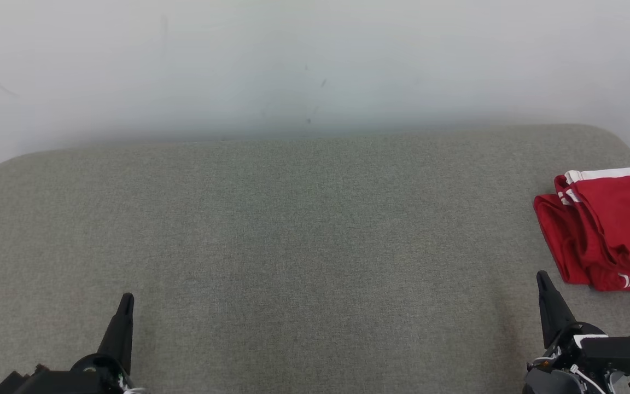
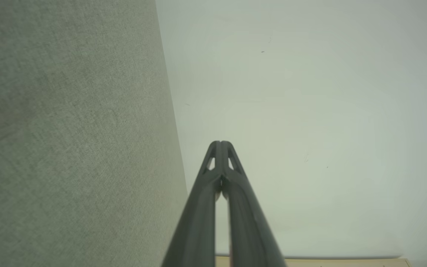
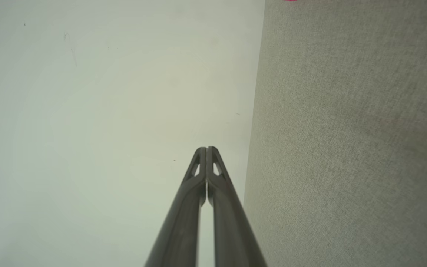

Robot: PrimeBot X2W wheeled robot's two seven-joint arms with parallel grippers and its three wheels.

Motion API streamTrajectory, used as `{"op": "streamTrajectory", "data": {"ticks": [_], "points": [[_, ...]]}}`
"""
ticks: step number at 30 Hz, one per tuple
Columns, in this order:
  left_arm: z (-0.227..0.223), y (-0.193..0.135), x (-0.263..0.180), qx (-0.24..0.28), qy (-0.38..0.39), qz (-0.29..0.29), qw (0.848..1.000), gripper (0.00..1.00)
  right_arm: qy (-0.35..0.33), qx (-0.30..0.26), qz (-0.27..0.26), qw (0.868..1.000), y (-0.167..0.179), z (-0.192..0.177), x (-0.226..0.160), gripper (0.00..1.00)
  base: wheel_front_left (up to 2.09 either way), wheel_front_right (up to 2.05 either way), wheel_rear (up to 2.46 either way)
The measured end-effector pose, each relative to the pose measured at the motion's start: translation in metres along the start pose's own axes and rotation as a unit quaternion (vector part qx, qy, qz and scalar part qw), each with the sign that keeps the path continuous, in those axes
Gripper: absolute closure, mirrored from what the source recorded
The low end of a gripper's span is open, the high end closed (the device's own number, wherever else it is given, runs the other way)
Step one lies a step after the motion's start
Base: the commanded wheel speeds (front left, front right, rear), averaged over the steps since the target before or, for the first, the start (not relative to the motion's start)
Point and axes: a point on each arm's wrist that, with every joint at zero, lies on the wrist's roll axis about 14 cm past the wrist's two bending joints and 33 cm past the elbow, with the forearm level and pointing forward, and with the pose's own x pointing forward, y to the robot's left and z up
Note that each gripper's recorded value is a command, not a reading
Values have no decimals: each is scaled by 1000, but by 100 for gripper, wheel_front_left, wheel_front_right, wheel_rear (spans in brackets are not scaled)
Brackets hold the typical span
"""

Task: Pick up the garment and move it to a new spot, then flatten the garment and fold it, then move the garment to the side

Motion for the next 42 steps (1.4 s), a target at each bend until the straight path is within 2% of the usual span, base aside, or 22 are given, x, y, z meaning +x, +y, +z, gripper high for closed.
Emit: {"op": "streamTrajectory", "data": {"ticks": [42], "points": [[0,0,0,0,0,0,1000,100,0,0,0,1000,0,0,0,100,0,0,0]]}}
